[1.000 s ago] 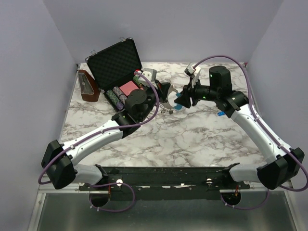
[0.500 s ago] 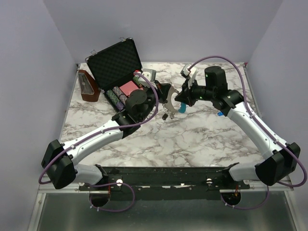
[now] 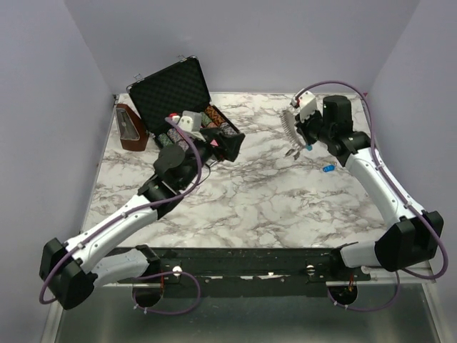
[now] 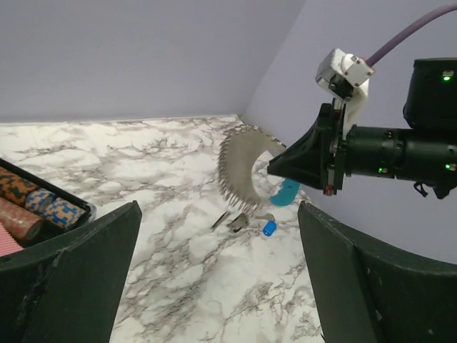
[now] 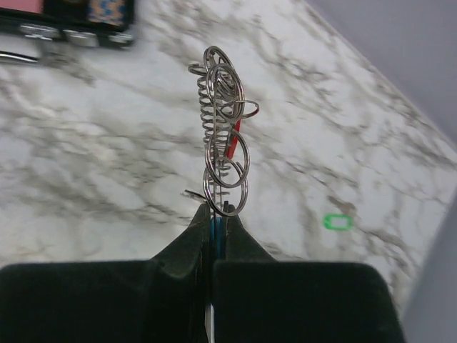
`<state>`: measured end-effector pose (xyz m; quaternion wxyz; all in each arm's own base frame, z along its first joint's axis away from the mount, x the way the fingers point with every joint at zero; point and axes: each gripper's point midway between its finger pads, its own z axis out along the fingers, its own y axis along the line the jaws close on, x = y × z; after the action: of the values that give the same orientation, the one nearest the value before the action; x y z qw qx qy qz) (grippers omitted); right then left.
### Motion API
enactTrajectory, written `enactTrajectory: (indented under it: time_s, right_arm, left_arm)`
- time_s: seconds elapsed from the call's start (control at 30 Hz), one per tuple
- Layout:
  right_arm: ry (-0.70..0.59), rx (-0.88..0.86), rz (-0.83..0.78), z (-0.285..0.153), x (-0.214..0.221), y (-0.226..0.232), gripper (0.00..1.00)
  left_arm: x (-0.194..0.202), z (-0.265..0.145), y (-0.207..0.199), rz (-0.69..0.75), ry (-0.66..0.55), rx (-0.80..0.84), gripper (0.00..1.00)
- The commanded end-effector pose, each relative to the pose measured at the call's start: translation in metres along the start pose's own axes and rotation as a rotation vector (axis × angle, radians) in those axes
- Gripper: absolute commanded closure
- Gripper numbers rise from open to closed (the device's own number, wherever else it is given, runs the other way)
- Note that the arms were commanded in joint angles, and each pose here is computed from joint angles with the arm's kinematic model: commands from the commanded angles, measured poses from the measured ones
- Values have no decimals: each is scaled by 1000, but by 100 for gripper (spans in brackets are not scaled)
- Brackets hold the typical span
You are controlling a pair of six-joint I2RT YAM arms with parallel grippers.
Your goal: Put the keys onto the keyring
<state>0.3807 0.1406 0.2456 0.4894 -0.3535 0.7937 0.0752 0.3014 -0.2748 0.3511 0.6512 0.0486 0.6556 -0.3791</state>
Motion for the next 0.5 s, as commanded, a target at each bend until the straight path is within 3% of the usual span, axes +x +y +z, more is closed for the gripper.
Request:
enactTrajectory:
  time_s: [0.0, 0.13, 0.33, 0.47]
  right_arm:
    - [108, 420, -205, 1, 21, -107, 99]
    - [165, 537, -301, 17, 34, -151, 99]
    - [221, 614, -390, 70, 57, -183, 99]
    - [252, 507, -334, 105, 80, -171, 89]
  left_arm:
    - [4, -39, 27, 47, 49, 16, 1]
    - [2, -77, 50, 102, 47, -30, 1]
    - [0, -119, 71, 179, 44, -97, 1]
    - [13, -137, 75, 171, 79, -100, 1]
